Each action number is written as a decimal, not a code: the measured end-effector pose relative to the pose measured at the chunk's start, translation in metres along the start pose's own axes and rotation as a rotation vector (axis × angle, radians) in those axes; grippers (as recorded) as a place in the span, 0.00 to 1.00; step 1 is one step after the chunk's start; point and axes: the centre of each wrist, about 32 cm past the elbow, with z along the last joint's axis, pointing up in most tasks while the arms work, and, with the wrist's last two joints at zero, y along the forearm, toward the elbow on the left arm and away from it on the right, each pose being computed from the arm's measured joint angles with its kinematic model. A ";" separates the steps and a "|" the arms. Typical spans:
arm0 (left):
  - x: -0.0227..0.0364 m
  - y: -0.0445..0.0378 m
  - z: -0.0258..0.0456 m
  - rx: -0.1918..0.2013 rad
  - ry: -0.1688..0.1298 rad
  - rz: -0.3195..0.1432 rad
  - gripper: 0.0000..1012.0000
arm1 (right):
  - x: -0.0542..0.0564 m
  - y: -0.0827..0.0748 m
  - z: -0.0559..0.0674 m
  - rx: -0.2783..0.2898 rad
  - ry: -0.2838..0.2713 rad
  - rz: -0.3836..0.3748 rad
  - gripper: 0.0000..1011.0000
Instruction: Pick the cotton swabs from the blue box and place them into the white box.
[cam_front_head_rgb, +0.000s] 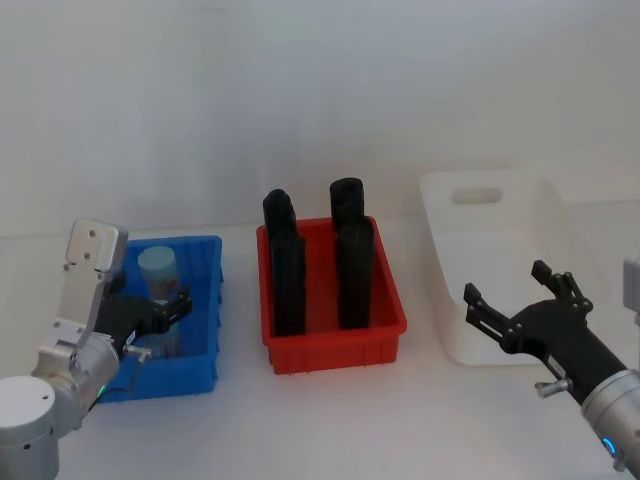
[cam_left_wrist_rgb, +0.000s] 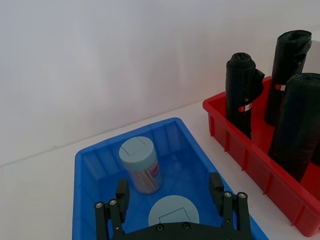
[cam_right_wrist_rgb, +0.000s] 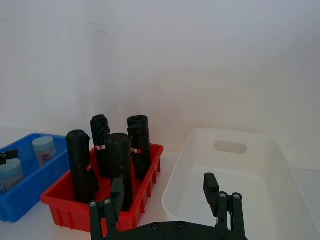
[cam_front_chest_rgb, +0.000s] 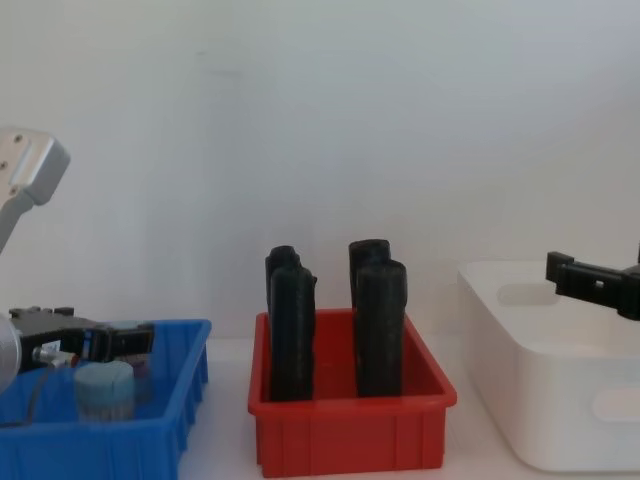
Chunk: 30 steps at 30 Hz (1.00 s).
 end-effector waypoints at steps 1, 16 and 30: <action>0.0005 -0.0004 -0.0009 0.004 0.002 0.000 0.99 | 0.000 0.000 0.000 0.000 0.000 0.000 0.99; 0.0054 -0.0049 -0.0121 0.049 0.055 -0.005 0.99 | 0.000 0.000 0.000 0.000 0.000 0.000 0.99; 0.0080 -0.0059 -0.0194 0.069 0.101 -0.010 0.99 | 0.000 0.000 0.000 0.000 0.000 0.000 0.99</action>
